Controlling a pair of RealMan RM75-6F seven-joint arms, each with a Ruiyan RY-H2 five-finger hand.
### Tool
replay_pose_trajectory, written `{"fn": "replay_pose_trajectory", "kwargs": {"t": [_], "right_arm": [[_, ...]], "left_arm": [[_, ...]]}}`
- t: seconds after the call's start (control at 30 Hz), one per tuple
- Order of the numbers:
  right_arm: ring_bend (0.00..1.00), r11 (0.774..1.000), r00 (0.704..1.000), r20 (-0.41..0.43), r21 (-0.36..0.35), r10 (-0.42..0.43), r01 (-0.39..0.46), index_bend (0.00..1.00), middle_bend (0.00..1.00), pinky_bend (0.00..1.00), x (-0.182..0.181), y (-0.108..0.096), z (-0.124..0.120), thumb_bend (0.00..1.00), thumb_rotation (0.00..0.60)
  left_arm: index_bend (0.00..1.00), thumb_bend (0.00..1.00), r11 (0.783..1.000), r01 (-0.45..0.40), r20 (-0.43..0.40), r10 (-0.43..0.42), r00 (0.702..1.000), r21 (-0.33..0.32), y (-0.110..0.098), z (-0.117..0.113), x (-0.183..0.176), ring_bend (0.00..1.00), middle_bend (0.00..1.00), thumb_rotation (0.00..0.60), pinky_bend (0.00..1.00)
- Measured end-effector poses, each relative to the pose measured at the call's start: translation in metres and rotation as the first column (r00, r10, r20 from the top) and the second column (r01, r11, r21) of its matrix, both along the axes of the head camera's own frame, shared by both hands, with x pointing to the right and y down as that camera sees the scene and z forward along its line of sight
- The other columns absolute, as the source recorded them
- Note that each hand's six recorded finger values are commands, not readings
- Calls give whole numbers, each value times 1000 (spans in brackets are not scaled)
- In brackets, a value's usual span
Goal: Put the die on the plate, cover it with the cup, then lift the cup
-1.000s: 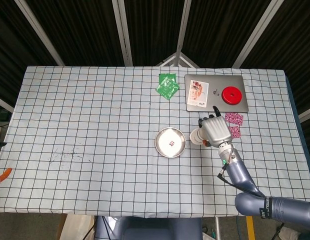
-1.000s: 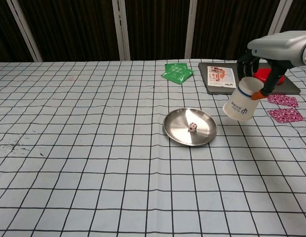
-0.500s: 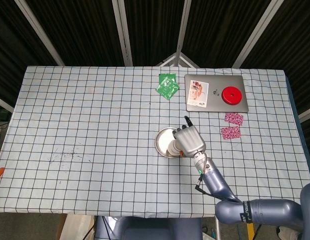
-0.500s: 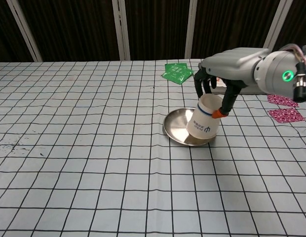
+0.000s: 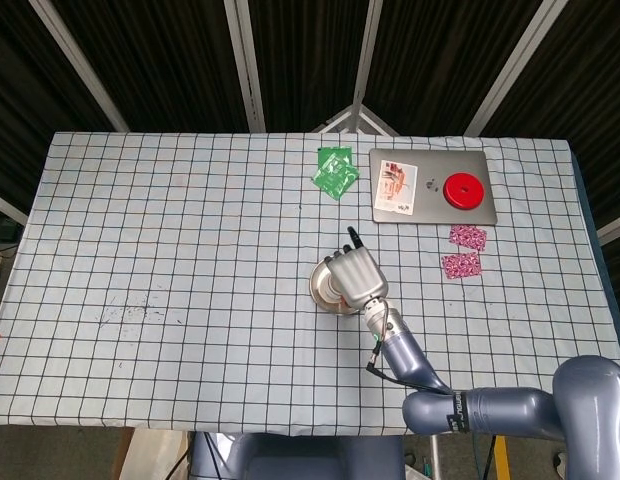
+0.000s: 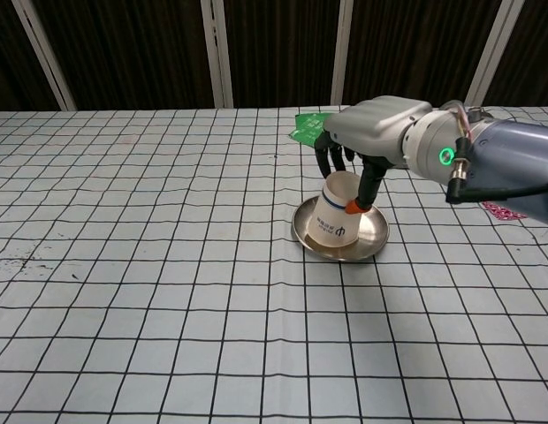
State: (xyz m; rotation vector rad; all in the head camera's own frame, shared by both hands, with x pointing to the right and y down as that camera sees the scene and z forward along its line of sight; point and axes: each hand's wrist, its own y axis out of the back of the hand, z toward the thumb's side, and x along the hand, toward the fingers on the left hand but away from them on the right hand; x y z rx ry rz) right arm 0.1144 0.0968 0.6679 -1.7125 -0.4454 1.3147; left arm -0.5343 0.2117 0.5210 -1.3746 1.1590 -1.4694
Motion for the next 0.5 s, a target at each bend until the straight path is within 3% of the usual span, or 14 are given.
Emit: {"fn": "replay_pose_trajectory", "kwargs": {"t": [0.5], "right_arm": [[333, 1000, 999, -31, 17, -18, 19, 543, 586, 0, 1, -9, 20, 415, 600]], "left_arm": [[249, 286, 1000, -2, 23, 2, 1000, -14, -1, 6, 2, 0, 0, 600, 0]]}}
